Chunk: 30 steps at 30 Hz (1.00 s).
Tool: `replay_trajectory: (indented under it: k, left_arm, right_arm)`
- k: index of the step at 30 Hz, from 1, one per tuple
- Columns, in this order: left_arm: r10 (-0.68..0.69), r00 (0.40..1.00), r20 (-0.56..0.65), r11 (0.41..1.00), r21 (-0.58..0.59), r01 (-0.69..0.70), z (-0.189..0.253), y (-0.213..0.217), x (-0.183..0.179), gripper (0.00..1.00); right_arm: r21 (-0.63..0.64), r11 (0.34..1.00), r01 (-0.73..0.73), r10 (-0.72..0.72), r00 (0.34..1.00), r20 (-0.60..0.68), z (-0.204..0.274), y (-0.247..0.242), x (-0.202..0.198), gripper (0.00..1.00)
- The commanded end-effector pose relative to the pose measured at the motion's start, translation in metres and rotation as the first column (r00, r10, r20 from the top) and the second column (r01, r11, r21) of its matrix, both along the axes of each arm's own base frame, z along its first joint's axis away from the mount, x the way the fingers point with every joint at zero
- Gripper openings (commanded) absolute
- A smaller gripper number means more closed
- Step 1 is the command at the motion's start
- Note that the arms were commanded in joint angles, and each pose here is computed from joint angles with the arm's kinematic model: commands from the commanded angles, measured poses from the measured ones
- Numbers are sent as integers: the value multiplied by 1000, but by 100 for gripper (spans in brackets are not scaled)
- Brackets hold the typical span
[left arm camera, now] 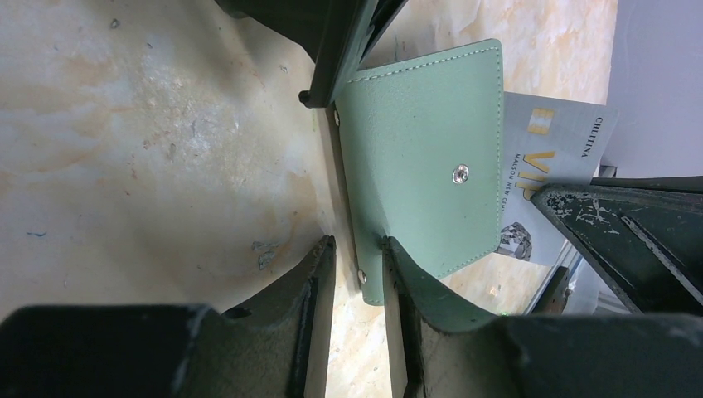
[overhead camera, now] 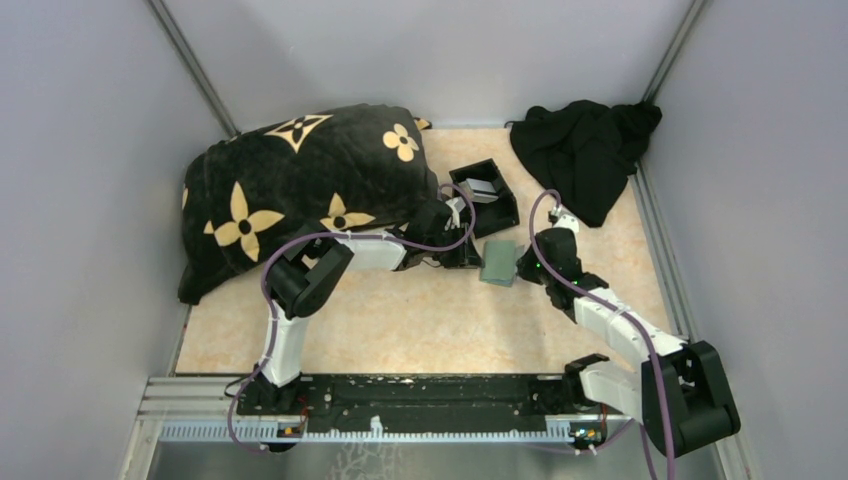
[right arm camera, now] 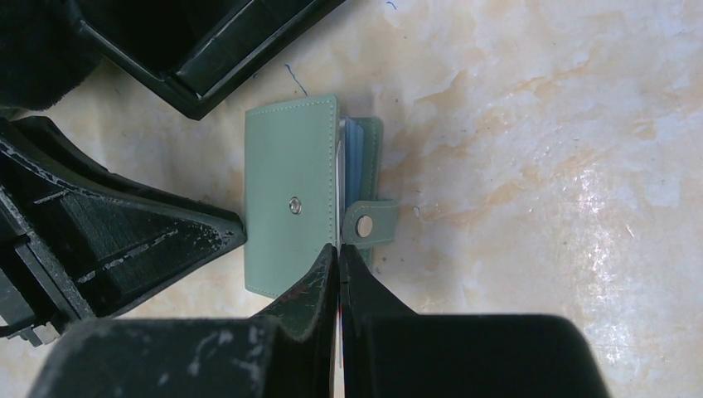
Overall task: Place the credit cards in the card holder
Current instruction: Open the card holder at the center of the board.
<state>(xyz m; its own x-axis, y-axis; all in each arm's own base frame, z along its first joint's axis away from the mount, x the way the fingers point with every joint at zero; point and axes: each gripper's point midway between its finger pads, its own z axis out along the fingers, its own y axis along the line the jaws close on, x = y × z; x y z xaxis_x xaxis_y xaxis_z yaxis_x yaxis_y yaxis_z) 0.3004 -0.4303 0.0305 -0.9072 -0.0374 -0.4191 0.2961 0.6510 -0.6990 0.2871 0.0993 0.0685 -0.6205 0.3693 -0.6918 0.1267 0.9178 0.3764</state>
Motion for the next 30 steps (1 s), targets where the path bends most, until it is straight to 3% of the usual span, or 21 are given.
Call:
replay_trajectory:
  k: [1,17,30]
  left_arm:
    - [-12,999,-44,997,77,15,-29,13,-14,35]
    - [-6,999,-46,997,80,10,-31,12,-12,34]
    - [-7,999,-54,996,84,12,-34,13,-13,34]
  right_arm:
    - [8,1000,24,-24,998,56,10,-2,12,0]
    - [-21,1000,21,-21,1000,8,-1,-3,11,0]
    - [30,1000,-9,7,998,56,14,7,16,0]
